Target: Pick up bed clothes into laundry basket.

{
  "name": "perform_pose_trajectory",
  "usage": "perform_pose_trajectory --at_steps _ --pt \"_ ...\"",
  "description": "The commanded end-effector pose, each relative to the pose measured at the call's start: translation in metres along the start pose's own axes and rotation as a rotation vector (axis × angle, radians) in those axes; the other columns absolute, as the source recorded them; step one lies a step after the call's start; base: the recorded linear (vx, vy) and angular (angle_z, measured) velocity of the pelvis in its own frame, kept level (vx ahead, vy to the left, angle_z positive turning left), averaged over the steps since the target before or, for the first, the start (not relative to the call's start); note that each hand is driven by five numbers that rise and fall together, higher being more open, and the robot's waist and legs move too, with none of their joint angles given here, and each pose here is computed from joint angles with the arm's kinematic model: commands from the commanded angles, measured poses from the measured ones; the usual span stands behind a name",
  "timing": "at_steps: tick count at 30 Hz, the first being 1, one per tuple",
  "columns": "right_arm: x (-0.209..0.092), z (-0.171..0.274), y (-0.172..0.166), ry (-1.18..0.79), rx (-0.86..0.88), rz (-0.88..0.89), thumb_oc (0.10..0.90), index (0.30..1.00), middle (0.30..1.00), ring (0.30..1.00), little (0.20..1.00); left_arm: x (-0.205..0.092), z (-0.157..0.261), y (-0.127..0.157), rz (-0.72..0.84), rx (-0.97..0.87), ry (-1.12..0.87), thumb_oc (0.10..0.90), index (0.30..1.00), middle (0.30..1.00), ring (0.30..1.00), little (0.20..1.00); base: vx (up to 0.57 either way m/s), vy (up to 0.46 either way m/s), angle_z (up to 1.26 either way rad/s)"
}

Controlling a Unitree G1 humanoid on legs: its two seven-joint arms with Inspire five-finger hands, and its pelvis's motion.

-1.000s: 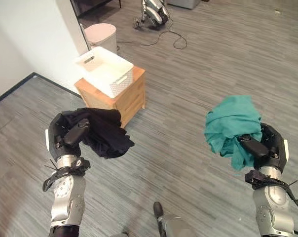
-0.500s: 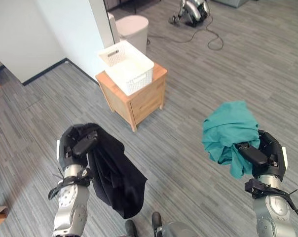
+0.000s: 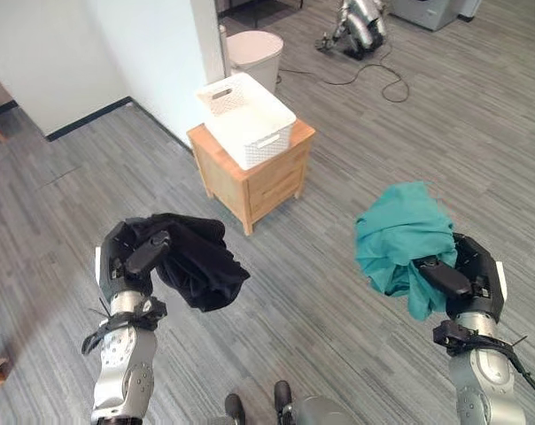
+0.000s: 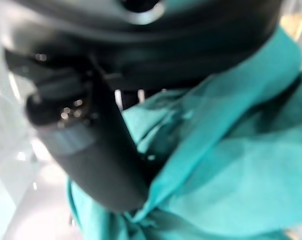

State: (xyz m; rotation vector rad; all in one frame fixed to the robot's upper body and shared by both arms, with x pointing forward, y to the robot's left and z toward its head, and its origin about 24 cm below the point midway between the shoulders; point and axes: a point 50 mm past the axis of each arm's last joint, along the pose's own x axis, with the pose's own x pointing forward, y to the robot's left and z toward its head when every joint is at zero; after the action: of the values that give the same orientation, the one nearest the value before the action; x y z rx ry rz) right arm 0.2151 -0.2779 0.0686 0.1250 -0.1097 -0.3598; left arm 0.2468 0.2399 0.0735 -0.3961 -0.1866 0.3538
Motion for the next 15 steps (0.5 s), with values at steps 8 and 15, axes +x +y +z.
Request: perform_pose_trajectory --at_steps 8,15 --pt "0.025 0.065 0.020 -0.327 -0.005 0.112 0.400 0.300 0.300 0.300 0.300 0.005 0.068 -0.010 -0.097 -0.030 -0.332 0.400 0.300 0.300 0.300 0.300 0.22 0.155 -0.22" --pt "0.020 0.067 0.018 -0.330 -0.040 0.124 0.400 0.300 0.300 0.300 0.300 0.016 0.074 -0.014 -0.129 -0.012 -0.354 0.400 0.300 0.300 0.300 0.300 0.56 0.350 -0.18"
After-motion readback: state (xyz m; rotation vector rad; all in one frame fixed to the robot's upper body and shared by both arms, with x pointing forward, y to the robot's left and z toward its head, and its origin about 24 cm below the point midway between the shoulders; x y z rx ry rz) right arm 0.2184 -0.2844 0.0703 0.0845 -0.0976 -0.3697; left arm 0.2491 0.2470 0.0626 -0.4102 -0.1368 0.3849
